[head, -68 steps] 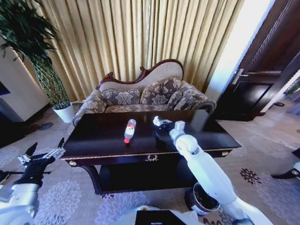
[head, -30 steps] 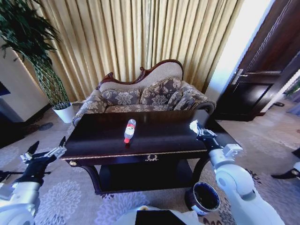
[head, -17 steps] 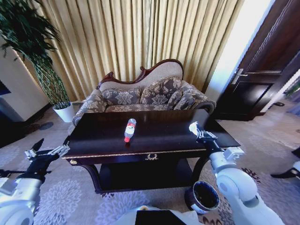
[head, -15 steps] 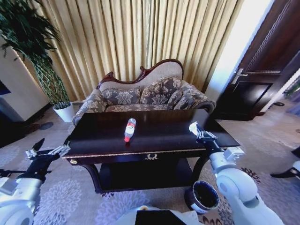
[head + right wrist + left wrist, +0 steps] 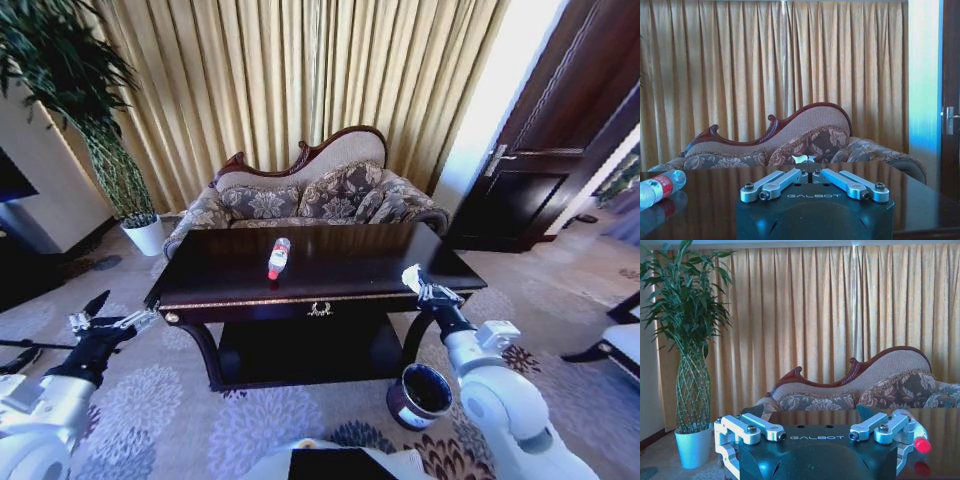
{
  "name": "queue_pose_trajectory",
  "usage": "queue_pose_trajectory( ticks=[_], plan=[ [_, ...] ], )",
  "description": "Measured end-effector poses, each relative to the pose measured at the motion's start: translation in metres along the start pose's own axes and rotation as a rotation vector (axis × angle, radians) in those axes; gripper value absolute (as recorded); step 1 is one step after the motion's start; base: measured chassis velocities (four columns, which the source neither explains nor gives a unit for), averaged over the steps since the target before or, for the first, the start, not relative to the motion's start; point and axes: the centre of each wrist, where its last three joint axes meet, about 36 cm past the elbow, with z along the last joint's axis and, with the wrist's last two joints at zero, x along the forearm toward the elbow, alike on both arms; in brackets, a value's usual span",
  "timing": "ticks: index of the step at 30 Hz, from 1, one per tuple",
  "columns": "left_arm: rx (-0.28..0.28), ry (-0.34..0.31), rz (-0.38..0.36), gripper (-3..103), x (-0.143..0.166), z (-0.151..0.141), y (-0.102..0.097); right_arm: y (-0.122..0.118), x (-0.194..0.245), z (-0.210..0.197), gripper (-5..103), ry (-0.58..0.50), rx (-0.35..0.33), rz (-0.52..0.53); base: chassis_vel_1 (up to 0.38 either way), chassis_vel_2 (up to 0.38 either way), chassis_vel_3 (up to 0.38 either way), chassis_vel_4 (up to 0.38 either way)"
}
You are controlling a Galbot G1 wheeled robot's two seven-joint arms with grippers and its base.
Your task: Move to the front of the table and place the trash on the table into the trash bin.
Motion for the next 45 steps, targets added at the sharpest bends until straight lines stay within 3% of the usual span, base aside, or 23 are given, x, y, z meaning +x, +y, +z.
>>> queue_pose_trajectory(
  ticks=[6, 9, 19, 22, 32, 34, 39, 41, 45],
  plan=[
    [-0.002, -0.005, -0.009, 100, 0.001, 0.0, 0.001, -0.003, 0.0, 0.016, 0, 0.041, 0.017, 0.014, 0.047, -0.047, -0.054, 0.058],
    [-0.003, -0.011, -0.031, 100, 0.001, -0.002, 0.002, -0.018, 0.002, 0.056, 0, 0.15, 0.024, 0.069, 0.0, 0.0, 0.0, 0.0],
    [0.006, -0.013, -0.045, 100, 0.002, 0.0, 0.002, -0.062, -0.023, 0.147, 0, 0.367, 0.058, 0.18, 0.0, 0.0, 0.0, 0.0],
    [0.012, -0.011, -0.057, 100, 0.004, 0.001, 0.002, -0.089, -0.039, 0.196, 0, 0.464, 0.126, 0.239, 0.0, 0.0, 0.0, 0.0],
    [0.002, -0.013, -0.074, 100, 0.007, 0.004, 0.002, -0.13, -0.057, 0.296, 0, 0.602, 0.278, 0.331, 0.0, 0.0, 0.0, 0.0],
    [0.0, -0.018, -0.074, 100, 0.007, 0.004, 0.002, -0.139, -0.056, 0.321, 0, 0.603, 0.342, 0.347, 0.0, 0.0, 0.0, 0.0],
    [0.003, -0.017, -0.079, 100, 0.008, 0.005, 0.001, -0.138, -0.054, 0.337, -3, 0.615, 0.338, 0.383, 0.0, 0.0, 0.0, 0.0],
    [0.005, -0.015, -0.08, 100, 0.008, 0.005, 0.001, -0.136, -0.054, 0.338, 2, 0.618, 0.333, 0.387, 0.0, 0.0, 0.0, 0.0],
    [0.004, -0.014, -0.079, 100, 0.008, 0.006, 0.001, -0.132, -0.056, 0.341, 24, 0.619, 0.317, 0.404, 0.0, 0.0, 0.0, 0.0]
  ],
)
